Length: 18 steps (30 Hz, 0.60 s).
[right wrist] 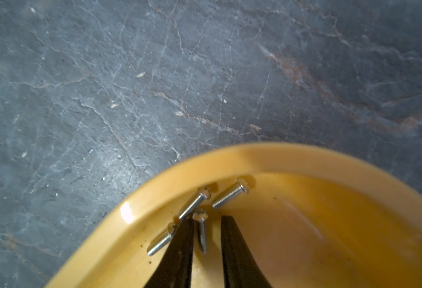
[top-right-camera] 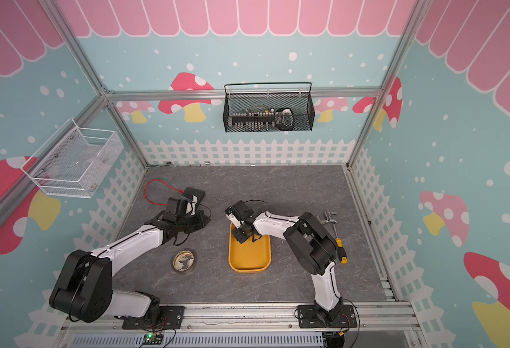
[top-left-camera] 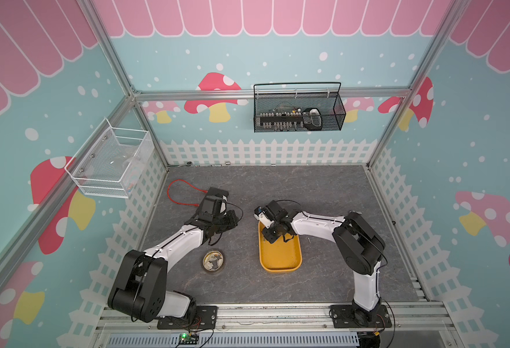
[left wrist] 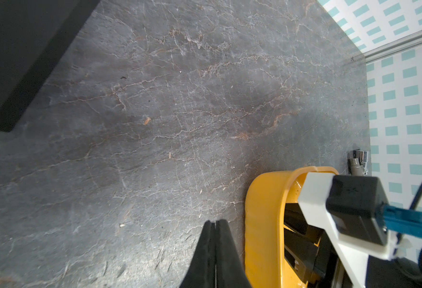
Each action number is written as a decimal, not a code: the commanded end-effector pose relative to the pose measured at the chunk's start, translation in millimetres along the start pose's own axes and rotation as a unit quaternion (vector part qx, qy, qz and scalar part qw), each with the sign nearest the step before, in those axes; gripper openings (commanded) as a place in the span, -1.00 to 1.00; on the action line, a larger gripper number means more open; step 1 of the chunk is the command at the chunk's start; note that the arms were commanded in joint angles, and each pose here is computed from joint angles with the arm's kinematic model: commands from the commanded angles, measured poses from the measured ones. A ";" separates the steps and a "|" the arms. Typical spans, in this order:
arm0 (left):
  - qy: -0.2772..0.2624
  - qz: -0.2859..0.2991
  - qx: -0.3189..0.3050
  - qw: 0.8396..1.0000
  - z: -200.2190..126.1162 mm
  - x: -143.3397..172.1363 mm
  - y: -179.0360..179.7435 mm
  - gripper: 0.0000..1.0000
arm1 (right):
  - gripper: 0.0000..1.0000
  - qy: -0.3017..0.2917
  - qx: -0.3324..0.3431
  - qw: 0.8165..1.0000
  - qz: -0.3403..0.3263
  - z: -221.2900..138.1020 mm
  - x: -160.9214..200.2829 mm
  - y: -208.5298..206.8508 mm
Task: Take out the screws from the storage box
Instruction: Pick up the screw from the storage box.
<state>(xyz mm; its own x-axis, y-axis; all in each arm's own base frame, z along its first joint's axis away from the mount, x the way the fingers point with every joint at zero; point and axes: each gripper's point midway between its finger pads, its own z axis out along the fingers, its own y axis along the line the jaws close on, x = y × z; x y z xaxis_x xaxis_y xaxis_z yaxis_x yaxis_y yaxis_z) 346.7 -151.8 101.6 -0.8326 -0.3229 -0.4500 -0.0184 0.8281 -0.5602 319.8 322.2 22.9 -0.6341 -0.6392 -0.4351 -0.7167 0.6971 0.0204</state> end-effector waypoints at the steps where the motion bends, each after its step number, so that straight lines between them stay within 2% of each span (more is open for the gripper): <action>1: 0.002 0.003 0.009 1.000 0.3 1.3 -0.8 -0.85 | -0.59 0.083 0.013 0.996 0.006 13.3 48.1 -3.1; 4: 0.000 0.003 0.009 1.000 -0.6 0.5 -1.3 -0.85 | -0.97 0.087 0.013 0.996 0.009 14.4 50.8 -3.1; 5: 0.000 0.002 0.010 1.000 -0.9 0.0 -1.4 -0.85 | -1.00 0.086 0.013 0.996 0.010 13.9 50.9 -3.1; 8: 0.003 0.000 0.016 1.000 -1.3 1.2 -4.0 -0.85 | -1.00 0.075 0.014 0.997 0.018 8.5 46.8 -2.4; 13: 0.001 -0.003 0.018 1.000 -5.4 4.1 -4.9 -0.85 | -1.00 0.023 -0.008 0.999 0.027 -15.5 17.2 4.9; 18: -0.002 0.006 0.027 1.000 -8.9 7.7 -15.3 -0.85 | -1.00 -0.070 -0.028 0.996 0.037 -74.8 -31.8 10.3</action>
<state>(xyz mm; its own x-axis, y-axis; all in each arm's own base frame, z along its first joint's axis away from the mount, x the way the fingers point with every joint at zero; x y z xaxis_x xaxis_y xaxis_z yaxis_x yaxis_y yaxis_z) 339.3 -155.7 103.9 -0.8374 -0.3160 -0.4459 -0.0034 0.8189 -0.5739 309.4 318.0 53.1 -0.6635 -0.5916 -0.4580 -0.6890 0.7218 0.0659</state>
